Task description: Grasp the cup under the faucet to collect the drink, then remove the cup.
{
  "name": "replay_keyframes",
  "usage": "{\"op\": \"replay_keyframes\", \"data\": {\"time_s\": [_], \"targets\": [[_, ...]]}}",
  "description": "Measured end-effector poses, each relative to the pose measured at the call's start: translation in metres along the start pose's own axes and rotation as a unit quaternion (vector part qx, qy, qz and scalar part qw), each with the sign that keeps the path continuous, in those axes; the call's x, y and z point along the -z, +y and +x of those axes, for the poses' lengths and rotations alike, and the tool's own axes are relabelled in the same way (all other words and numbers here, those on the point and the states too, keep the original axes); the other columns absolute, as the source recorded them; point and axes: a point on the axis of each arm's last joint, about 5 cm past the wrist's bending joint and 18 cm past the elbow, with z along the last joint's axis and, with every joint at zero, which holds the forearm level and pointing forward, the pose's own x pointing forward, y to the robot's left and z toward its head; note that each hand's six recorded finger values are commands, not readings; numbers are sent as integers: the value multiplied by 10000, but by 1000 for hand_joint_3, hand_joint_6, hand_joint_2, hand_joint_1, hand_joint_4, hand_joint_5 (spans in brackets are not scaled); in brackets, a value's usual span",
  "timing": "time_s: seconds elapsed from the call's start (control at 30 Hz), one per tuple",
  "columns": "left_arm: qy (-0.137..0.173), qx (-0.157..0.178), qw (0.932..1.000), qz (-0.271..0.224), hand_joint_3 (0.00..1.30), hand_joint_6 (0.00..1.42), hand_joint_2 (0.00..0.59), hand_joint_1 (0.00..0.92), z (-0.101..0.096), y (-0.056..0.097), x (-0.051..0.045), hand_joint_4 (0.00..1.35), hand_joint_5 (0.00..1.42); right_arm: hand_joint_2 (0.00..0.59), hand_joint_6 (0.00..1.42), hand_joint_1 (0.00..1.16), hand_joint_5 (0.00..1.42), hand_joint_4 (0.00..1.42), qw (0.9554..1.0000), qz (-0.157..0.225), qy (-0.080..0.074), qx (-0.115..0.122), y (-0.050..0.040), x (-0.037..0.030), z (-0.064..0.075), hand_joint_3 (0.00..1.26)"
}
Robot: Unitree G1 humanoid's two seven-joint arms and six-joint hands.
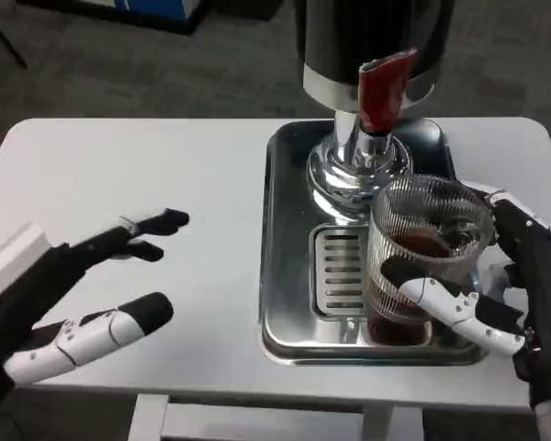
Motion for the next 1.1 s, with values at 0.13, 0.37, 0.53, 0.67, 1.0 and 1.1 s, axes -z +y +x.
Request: {"op": "replay_keyframes", "data": {"time_s": [0.13, 0.37, 0.53, 0.67, 1.0, 1.1], "targets": [[-138, 141, 9998, -10, 187, 213, 98, 0, 47, -24, -15, 151, 242, 183, 1424, 881, 1424, 1233, 10000, 12, -61, -36, -70, -29, -20, 1052], [-296, 261, 9992, -11, 186, 212, 98, 0, 110, -40, -37, 145, 240, 186, 1424, 894, 1424, 1252, 9997, -62, -165, -144, -192, -78, -71, 1077], [-359, 383, 9986, 78, 179, 209, 96, 0, 118, -20, -67, 134, 229, 186, 1424, 896, 1424, 1267, 9995, -82, -119, -290, -253, -88, -133, 1088], [-536, 490, 9971, 216, 169, 194, 89, 0, 126, 0, -145, 114, 213, 186, 1424, 897, 1424, 1282, 9986, -140, -128, -497, -313, -111, -187, 1100], [-967, 610, 9929, 330, 164, 184, 89, 0, 72, 13, -338, 106, 202, 186, 1424, 897, 1424, 1299, 9977, -139, -172, -643, -425, -182, -280, 1106], [-971, 657, 9925, 343, 163, 181, 89, 0, 46, 6, -358, 102, 202, 186, 1424, 898, 1424, 1299, 9973, -152, -183, -691, -445, -203, -305, 1113]]}}
